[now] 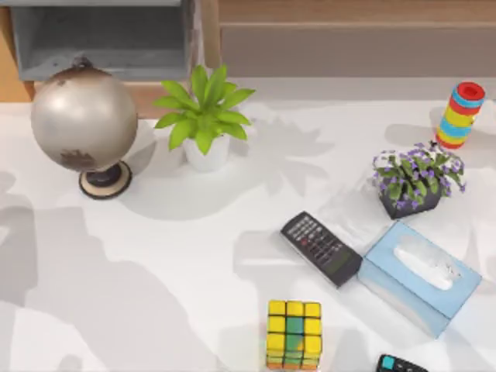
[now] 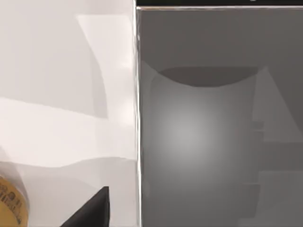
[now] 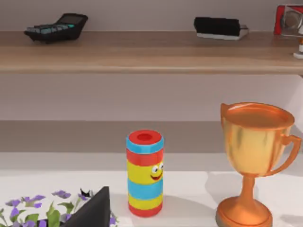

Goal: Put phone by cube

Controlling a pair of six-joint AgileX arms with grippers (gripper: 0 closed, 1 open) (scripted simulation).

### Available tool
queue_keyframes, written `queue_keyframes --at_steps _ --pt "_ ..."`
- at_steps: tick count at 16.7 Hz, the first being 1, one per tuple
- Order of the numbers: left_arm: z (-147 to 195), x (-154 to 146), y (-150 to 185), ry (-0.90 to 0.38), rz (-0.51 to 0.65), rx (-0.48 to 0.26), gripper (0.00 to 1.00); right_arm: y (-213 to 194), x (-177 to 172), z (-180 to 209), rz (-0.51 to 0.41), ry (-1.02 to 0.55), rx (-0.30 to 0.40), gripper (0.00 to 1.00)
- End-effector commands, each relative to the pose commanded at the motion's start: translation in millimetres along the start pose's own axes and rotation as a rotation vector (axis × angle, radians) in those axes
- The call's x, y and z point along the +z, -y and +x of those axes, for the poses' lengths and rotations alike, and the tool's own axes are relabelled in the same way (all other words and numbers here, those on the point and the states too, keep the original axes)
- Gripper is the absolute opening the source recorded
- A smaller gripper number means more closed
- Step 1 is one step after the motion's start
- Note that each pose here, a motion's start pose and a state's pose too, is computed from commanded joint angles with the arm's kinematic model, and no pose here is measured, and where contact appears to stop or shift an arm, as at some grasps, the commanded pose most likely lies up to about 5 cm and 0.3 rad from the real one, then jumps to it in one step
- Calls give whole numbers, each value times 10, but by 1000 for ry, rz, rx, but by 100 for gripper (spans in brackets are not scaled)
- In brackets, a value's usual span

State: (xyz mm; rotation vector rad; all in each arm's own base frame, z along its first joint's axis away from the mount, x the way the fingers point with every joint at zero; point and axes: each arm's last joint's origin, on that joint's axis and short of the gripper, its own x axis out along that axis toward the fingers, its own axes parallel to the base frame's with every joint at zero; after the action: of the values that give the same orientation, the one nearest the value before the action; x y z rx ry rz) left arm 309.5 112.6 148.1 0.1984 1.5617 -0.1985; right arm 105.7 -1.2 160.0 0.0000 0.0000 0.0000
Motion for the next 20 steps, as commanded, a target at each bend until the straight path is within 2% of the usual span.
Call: queue_keyframes --at_steps 6,11,20 --pt "21 47 13 4 5 1 100 0 0 0 0 0 0 100" --pt "285 196 -59 3 2 1 100 0 0 0 0 0 0 100" --pt "400 0 0 0 0 0 100 0 0 0 0 0 0 100"
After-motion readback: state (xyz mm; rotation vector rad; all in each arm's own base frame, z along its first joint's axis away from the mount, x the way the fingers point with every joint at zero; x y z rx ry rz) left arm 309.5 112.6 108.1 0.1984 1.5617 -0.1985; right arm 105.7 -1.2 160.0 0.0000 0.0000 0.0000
